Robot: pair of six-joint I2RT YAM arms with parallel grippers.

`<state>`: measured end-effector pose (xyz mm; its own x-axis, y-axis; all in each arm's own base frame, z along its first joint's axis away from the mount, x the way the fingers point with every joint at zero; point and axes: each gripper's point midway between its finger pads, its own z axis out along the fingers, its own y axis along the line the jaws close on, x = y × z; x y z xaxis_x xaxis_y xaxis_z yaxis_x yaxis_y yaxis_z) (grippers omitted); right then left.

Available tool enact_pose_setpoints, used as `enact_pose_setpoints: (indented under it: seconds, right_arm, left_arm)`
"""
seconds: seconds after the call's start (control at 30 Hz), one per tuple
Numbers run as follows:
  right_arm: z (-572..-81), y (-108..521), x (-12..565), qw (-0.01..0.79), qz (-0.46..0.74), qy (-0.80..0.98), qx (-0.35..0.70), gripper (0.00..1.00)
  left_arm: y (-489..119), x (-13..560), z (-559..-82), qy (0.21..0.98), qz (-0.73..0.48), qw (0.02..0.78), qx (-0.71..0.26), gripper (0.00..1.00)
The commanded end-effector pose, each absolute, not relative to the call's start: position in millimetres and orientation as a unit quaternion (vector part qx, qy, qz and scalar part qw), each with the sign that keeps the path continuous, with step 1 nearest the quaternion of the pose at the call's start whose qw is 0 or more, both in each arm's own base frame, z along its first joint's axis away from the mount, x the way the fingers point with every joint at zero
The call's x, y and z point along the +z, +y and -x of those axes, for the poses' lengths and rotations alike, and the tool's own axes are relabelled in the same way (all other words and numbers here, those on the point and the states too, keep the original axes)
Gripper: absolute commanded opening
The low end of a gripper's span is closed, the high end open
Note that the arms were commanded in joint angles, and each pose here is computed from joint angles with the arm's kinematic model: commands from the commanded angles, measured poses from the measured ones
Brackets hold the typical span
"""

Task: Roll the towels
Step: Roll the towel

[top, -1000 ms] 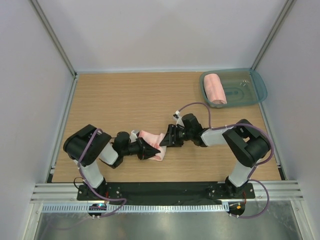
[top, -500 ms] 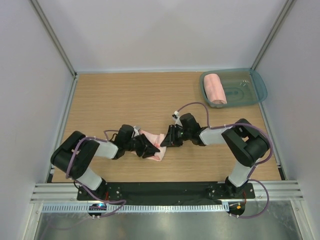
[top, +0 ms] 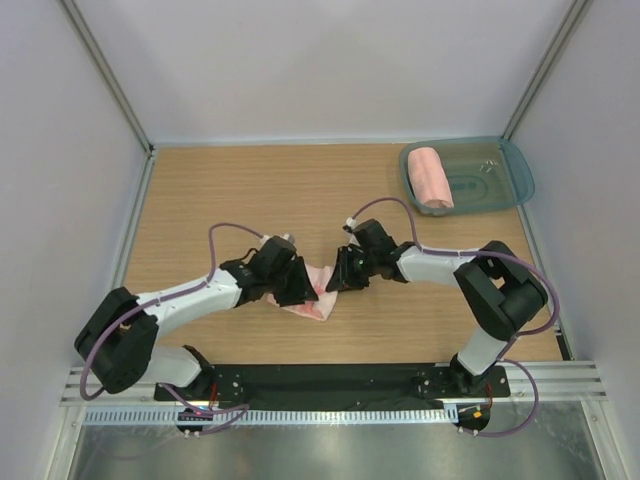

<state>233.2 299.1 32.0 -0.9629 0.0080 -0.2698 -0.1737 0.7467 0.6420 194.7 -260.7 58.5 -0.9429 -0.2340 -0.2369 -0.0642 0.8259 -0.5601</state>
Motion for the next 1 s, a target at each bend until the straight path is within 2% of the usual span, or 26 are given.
enact_pose_setpoints:
  seconds: [0.0, 0.2, 0.37, 0.67, 0.97]
  right_arm:
    - [-235, 294, 43, 0.141, 0.061, 0.935, 0.321, 0.20]
    - [-235, 297, 48, 0.133, 0.071, 0.942, 0.298, 0.20]
    - [-235, 300, 48, 0.124, 0.076, 0.946, 0.289, 0.20]
    - [-233, 305, 42, 0.111, 0.083, 0.951, 0.277, 0.21]
    - [-232, 306, 44, 0.110, 0.084, 0.950, 0.280, 0.21]
  left_arm:
    - [-236, 78, -206, 0.954, 0.014, 0.243, -0.176, 0.43]
    - [-245, 111, -209, 0.926, -0.076, 0.353, -0.108, 0.46]
    - [-278, 120, -194, 0.896, -0.171, 0.404, -0.065, 0.46]
    - [-314, 85, -185, 0.880, -0.245, 0.408, 0.019, 0.49]
    - [-312, 59, -181, 0.885, -0.249, 0.392, 0.034, 0.50]
